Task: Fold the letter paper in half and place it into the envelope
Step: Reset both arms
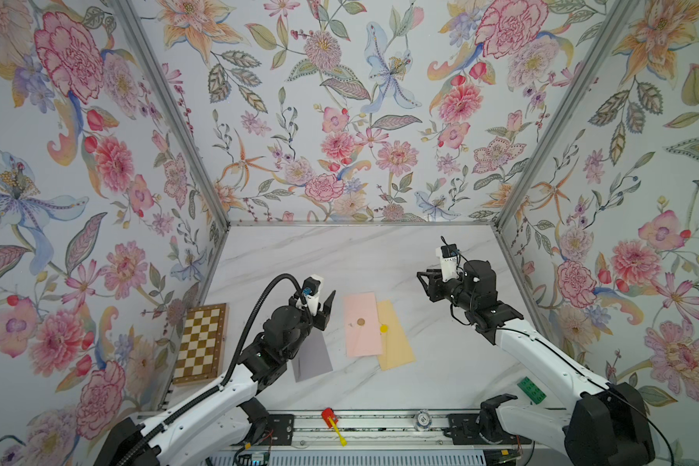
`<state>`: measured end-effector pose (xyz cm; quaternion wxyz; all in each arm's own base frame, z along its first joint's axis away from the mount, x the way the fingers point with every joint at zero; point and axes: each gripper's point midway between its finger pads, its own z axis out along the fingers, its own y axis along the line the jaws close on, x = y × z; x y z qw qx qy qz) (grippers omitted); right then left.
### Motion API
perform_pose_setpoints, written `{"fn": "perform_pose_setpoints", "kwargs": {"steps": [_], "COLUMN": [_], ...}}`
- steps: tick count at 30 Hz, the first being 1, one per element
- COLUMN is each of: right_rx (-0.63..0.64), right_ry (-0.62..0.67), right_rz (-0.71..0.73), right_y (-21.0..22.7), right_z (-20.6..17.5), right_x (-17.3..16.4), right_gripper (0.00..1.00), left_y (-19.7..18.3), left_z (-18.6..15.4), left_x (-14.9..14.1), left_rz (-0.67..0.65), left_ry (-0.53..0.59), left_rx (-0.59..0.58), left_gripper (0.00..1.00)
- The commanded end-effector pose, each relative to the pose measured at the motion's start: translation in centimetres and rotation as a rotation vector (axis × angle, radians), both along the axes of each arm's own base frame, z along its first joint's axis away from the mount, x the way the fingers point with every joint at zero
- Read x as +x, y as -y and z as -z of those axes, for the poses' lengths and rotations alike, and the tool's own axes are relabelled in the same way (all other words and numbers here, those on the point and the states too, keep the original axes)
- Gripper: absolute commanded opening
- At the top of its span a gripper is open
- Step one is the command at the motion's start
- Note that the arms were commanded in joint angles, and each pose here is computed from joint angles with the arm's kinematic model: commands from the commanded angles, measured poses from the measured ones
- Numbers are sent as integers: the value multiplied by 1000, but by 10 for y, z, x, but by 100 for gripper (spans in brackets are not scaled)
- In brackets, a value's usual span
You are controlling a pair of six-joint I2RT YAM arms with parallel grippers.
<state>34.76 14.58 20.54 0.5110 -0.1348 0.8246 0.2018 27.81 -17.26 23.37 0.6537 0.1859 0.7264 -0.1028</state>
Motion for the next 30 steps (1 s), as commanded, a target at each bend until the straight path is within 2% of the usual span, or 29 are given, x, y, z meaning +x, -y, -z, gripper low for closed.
{"fn": "perform_pose_setpoints", "kwargs": {"steps": [1, 2, 3, 10, 15, 16, 20, 22, 24, 30], "right_rx": [-110, -118, -121, -102, -95, -95, -109, -120, -126, -150], "right_ry": [38, 39, 42, 128, 182, 187, 205, 247, 287, 291], "right_rz": [54, 76, 98, 229, 282, 284, 273, 265, 263, 248], "right_y": [34, 45, 55, 106, 120, 121, 120, 118, 117, 114], "right_z": [17, 23, 28, 59, 70, 72, 79, 74, 72, 90], "right_x": [-7, -8, -9, -16, -8, -4, 10, 16, 20, 26], "right_gripper": [43, 45, 46, 47, 51, 51, 51, 51, 51, 52], "left_y": [-45, -56, -65, -112, -133, -137, -149, -147, -153, -162], "left_z": [7, 6, 5, 5, 11, 21, 33, 38, 43, 58], "left_x": [-7, -11, -14, -28, -25, -23, -10, -4, 0, 14], "left_rz": [-181, -213, -244, -411, -498, -509, -517, -469, -482, -466], "left_ry": [50, 70, 85, 135, 143, 134, 131, 144, 157, 168], "left_rx": [59, 48, 45, 100, 135, 149, 137, 141, 131, 148], "left_gripper": [83, 96, 99, 100, 100, 100, 100, 100, 100, 100]}}
